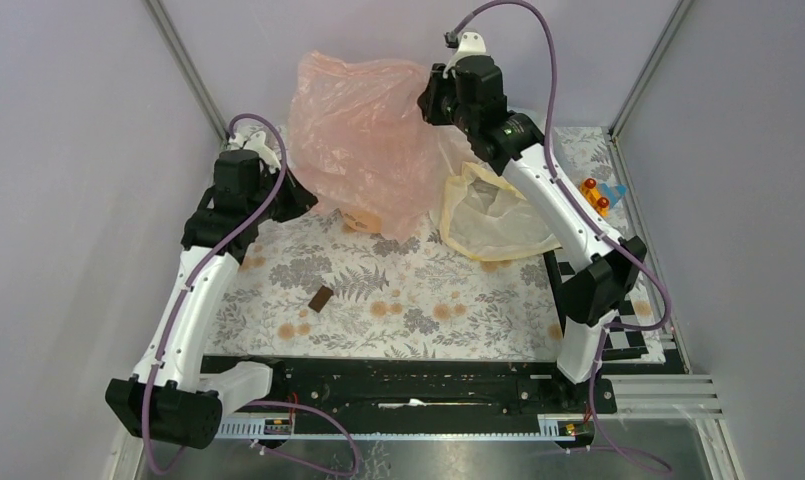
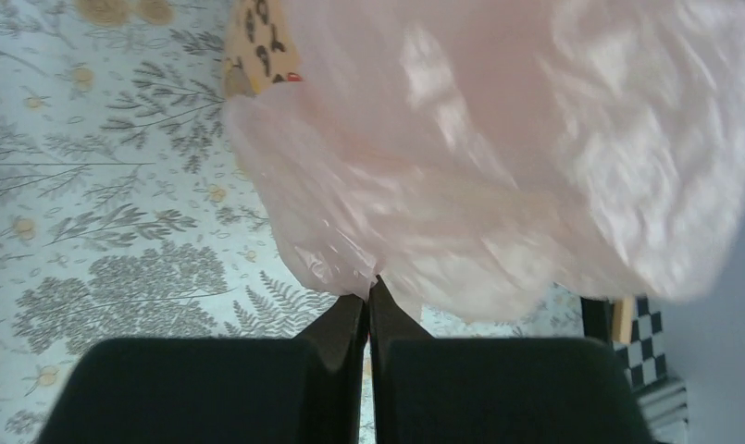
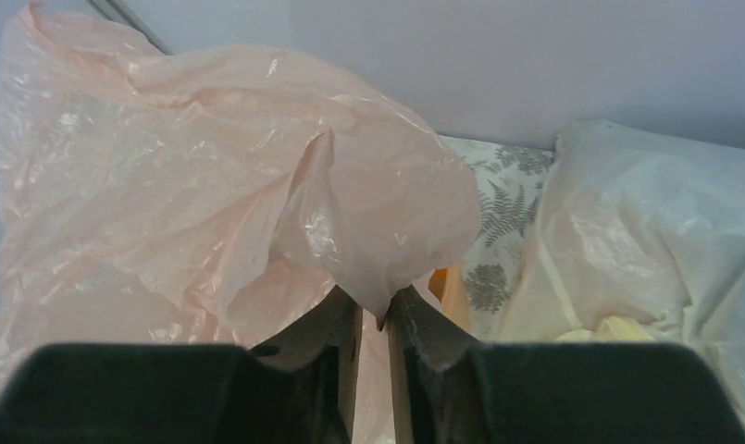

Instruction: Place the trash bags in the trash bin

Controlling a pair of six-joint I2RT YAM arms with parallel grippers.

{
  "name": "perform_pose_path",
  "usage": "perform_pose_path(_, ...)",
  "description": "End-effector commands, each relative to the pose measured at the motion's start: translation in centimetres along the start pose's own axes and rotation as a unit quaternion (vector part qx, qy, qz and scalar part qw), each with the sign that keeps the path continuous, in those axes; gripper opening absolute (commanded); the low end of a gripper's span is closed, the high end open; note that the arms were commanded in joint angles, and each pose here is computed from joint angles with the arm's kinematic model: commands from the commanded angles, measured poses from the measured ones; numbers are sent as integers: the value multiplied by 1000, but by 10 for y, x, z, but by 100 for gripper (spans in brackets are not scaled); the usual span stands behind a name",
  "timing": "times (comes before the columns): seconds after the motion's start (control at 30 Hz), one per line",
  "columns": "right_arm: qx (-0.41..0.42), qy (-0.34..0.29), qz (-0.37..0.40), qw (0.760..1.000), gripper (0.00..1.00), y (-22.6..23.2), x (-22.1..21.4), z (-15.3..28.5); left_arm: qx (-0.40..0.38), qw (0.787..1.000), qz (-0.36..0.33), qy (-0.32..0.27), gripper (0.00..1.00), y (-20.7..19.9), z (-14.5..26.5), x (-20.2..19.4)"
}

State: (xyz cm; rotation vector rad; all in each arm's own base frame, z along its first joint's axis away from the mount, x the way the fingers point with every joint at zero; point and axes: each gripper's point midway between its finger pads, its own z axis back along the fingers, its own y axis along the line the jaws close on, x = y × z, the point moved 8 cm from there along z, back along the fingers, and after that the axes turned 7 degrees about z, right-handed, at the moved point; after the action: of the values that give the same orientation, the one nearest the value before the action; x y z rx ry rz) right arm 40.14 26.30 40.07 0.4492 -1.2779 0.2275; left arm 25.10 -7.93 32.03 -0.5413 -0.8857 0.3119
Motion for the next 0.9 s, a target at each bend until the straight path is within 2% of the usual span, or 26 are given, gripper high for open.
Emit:
perform_pose_path(0.0, -39, -58, 19, 997, 26, -6, 38, 24, -94, 995, -22, -12, 0, -20, 11, 10)
perform_pose_path(0.03, -44, -65, 22, 997, 32, -7, 42, 29, -112, 993, -21, -9, 0, -24, 15, 10)
perform_pose_path(0.07, -45, -72, 25, 996, 42, -7, 47, 34, -126, 992, -19, -7, 0, -28, 19, 11)
perform_pose_path(0.13, -42, -82, 29, 995, 77, -6, 54, 42, -158, 987, -19, -5, 0, -37, 27, 14)
perform_pose_path(0.17, -39, -87, 31, 995, 81, -6, 58, 45, -170, 985, -18, -3, 0, -41, 30, 16)
perform_pose_path(0.2, -30, -90, 36, 995, 82, -4, 61, 48, -179, 984, -18, -1, 0, -44, 33, 17)
perform_pose_path(0.3, 6, -96, 50, 994, 77, 4, 67, 53, -203, 979, -16, 12, 0, -51, 37, 19)
perform_pose_path(0.43, 66, -94, 68, 991, 58, 23, 62, 44, -206, 978, -15, 13, 0, -51, 39, 20)
perform_pose_path(0.57, 88, -57, 94, 990, 28, 42, 37, 13, -194, 981, -13, -11, 0, -49, 47, 28)
perform_pose_path(0.7, 94, -19, 108, 990, 0, 57, 10, -16, -170, 982, -18, -74, 0, -47, 70, 39)
perform_pose_path(0.77, 97, -1, 119, 988, 0, 62, -6, -29, -178, 979, -25, -94, 0, -50, 83, 41)
perform_pose_path(0.87, 78, 24, 138, 987, 0, 65, -32, -51, -205, 974, -26, -95, 0, -59, 96, 40)
